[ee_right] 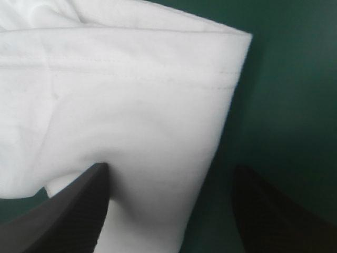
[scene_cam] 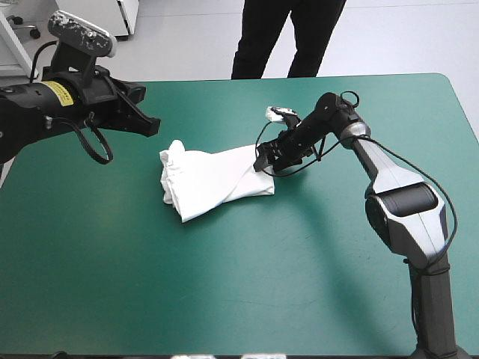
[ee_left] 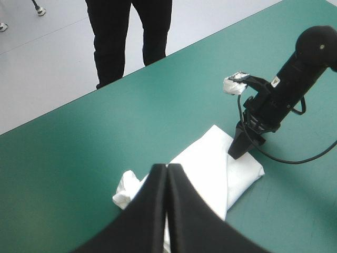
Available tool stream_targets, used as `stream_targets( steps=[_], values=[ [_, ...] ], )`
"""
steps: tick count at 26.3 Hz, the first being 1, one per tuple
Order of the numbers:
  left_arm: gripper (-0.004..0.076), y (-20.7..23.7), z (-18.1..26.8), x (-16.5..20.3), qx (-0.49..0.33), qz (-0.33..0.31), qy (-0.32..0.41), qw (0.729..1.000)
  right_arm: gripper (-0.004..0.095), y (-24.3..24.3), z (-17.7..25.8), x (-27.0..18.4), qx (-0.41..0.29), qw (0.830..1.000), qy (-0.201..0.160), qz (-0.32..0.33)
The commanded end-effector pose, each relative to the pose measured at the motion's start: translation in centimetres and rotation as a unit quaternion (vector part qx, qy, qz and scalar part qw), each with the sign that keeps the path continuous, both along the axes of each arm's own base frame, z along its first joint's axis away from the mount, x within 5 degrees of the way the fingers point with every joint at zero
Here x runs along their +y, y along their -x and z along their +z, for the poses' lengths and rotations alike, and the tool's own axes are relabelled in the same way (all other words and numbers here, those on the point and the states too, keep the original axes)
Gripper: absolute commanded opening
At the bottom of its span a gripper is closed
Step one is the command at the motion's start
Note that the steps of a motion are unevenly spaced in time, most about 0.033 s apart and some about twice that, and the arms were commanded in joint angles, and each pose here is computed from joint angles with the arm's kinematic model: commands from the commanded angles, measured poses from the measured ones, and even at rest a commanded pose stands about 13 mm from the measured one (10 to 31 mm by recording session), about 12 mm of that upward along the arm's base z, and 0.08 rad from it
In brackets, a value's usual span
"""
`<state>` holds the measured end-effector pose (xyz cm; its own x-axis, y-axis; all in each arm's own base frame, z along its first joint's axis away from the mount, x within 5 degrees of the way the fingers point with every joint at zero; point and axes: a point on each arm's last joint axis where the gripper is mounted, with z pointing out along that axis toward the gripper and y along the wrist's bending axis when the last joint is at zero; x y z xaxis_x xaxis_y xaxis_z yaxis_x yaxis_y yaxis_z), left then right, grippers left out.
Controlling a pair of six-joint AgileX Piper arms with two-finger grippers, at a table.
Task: Fold the cloth
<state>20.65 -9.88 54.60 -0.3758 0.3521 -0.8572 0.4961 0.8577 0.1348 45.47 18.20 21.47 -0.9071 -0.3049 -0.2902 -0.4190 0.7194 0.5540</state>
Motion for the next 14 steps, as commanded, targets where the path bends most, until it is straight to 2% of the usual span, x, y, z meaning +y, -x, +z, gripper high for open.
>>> stream_targets(
  steps=[1,3,5,9,10,13,14],
  values=[
    [-0.0009,1.3,1.9,0.5,-0.053,0.0,0.033,0.998,0.0628,0.8,3.0,1.0,-0.02,0.999,-0.033,0.014],
    [-0.0009,1.4,1.9,0.6,-0.054,0.0,0.033,0.998,0.059,0.7,2.5,1.2,-0.012,0.999,-0.027,0.011],
    [-0.0009,1.5,2.0,0.6,-0.056,-0.001,0.034,0.998,0.048,0.7,2.1,1.3,-0.006,1.0,-0.02,0.009],
    [-0.0009,1.8,2.2,0.8,-0.06,-0.001,0.036,0.998,0.0134,0.7,1.8,1.5,-0.005,1.0,-0.019,0.012],
    [-0.0009,1.9,2.2,0.8,-0.061,-0.001,0.037,0.997,-0.0015,0.7,1.7,1.4,-0.006,1.0,-0.013,0.012],
    [-0.0009,2.0,2.2,0.9,-0.061,-0.001,0.037,0.997,-0.0013,0.3,1.6,-0.1,-0.006,1.0,0.023,-0.012],
    [-0.0009,2.0,2.3,0.9,-0.062,-0.001,0.037,0.997,-0.0013,0.1,2.2,-1.6,-0.017,0.997,0.061,-0.032]
  ],
)
